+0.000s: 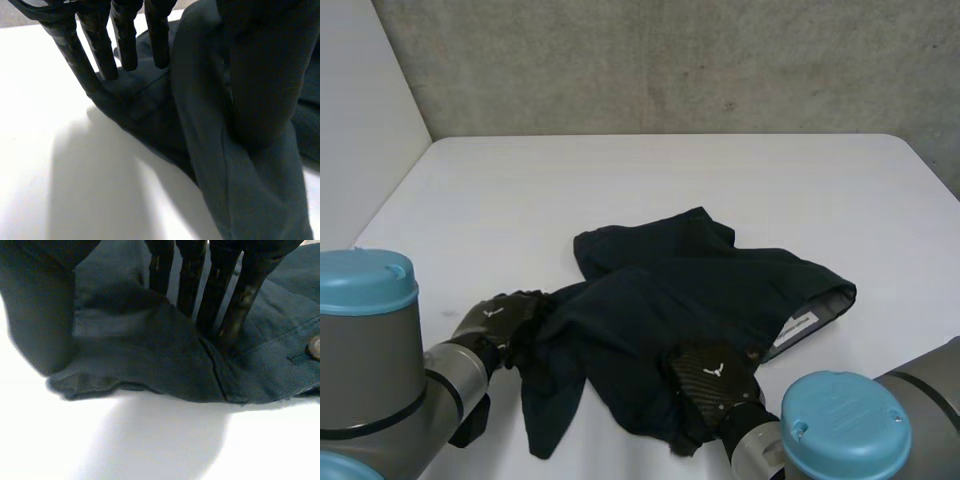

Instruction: Fold the shorts.

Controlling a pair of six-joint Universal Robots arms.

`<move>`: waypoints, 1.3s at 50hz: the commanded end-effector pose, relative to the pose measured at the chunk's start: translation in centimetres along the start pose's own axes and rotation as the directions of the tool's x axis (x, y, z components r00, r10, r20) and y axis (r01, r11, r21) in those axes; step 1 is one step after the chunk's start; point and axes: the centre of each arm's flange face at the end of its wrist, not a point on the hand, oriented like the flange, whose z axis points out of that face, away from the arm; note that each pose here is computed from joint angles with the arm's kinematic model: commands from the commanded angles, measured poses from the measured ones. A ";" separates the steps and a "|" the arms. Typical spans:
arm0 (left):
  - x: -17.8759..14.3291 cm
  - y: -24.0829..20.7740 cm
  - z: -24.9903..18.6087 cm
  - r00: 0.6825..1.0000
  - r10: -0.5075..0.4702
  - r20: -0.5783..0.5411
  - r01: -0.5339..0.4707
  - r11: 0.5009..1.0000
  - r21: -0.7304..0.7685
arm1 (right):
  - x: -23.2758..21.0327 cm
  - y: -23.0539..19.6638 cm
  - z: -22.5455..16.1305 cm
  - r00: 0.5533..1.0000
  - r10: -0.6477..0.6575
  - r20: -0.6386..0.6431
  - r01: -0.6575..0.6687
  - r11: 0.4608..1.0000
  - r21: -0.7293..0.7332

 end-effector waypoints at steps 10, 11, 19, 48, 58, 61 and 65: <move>0.1 -0.3 0.2 1.000 0.014 -0.008 -0.013 1.000 0.014 | 4.2 -4.0 1.7 0.955 -0.249 -0.164 0.255 0.967 0.017; 0.2 -0.4 0.2 1.000 0.015 -0.011 -0.015 1.000 0.015 | 5.0 -4.6 1.7 0.947 -0.263 -0.184 0.270 0.963 0.013; 1.5 0.4 -0.1 0.998 0.047 -0.049 -0.047 0.999 -0.001 | 7.7 -9.3 -0.2 0.865 -0.428 -0.263 0.449 0.893 0.023; 4.4 -0.7 -3.8 0.942 0.308 -0.131 -0.294 0.949 0.114 | 7.9 -15.1 -4.7 0.821 -0.502 -0.272 0.524 0.851 0.012; 4.4 -13.0 -12.7 0.894 0.442 0.080 -0.407 0.722 0.560 | 9.1 -23.2 -8.3 0.776 -0.504 -0.379 0.573 0.815 0.091; 4.1 -16.4 -15.8 0.899 0.414 0.144 -0.399 0.638 0.658 | 9.8 -26.1 -10.3 0.760 -0.480 -0.437 0.583 0.801 0.134; 3.8 -18.3 -17.6 0.904 0.393 0.169 -0.393 0.607 0.691 | 9.9 -28.1 -11.9 0.755 -0.483 -0.444 0.600 0.781 0.171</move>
